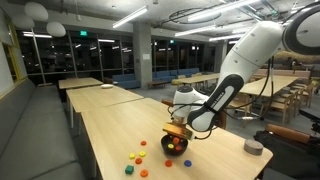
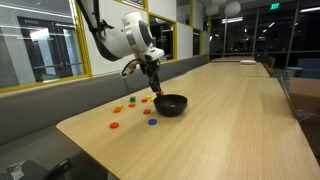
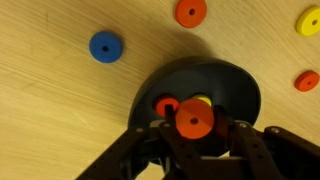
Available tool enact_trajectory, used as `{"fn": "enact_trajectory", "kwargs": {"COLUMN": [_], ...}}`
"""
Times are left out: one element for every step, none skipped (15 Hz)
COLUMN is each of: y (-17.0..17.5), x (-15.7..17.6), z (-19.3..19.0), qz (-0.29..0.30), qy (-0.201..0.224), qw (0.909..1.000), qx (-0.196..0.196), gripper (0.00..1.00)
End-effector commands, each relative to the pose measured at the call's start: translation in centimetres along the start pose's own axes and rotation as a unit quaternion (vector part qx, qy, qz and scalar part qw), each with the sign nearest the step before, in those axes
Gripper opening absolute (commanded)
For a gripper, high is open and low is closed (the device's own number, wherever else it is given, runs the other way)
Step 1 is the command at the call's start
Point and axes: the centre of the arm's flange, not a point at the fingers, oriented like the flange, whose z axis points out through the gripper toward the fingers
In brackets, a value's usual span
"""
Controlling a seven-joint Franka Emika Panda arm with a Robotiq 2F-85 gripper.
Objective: Put three orange rings and one blue ring inside the black bowl
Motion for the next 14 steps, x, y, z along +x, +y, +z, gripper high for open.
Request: {"fn": "enact_trajectory", "kwargs": {"y": [-2.2, -2.3, -2.3, -2.3, -2.3, -2.3, -2.3, -2.3, -2.2, -2.2, -2.2, -2.2, -2.1, -2.2], "x": [1.8, 2.2, 2.4, 2.6, 2.8, 2.9, 2.9, 2.8, 2.5, 2.4, 2.1, 1.9, 1.6, 1.3], "z": [3.1, 3.9, 4.5, 5.1, 5.5, 5.7, 5.5, 5.2, 4.5, 4.0, 2.9, 2.3, 1.1, 0.3], "qz": [0.002, 0.004, 0.006, 0.008, 0.011, 0.013, 0.013, 0.010, 0.009, 0.008, 0.004, 0.000, -0.004, -0.009], "qy": [0.013, 0.014, 0.014, 0.014, 0.014, 0.013, 0.008, 0.000, -0.008, -0.014, -0.025, -0.033, -0.046, -0.055], "qw": [0.9999, 0.9998, 0.9997, 0.9996, 0.9995, 0.9994, 0.9994, 0.9994, 0.9994, 0.9994, 0.9993, 0.9991, 0.9986, 0.9981], "qx": [-0.008, -0.013, -0.018, -0.023, -0.026, -0.029, -0.031, -0.033, -0.032, -0.032, -0.028, -0.027, -0.026, -0.026], "gripper": [0.24, 0.23, 0.30, 0.68, 0.68, 0.73, 0.82, 0.89, 0.98, 1.00, 1.00, 1.00, 1.00, 1.00]}}
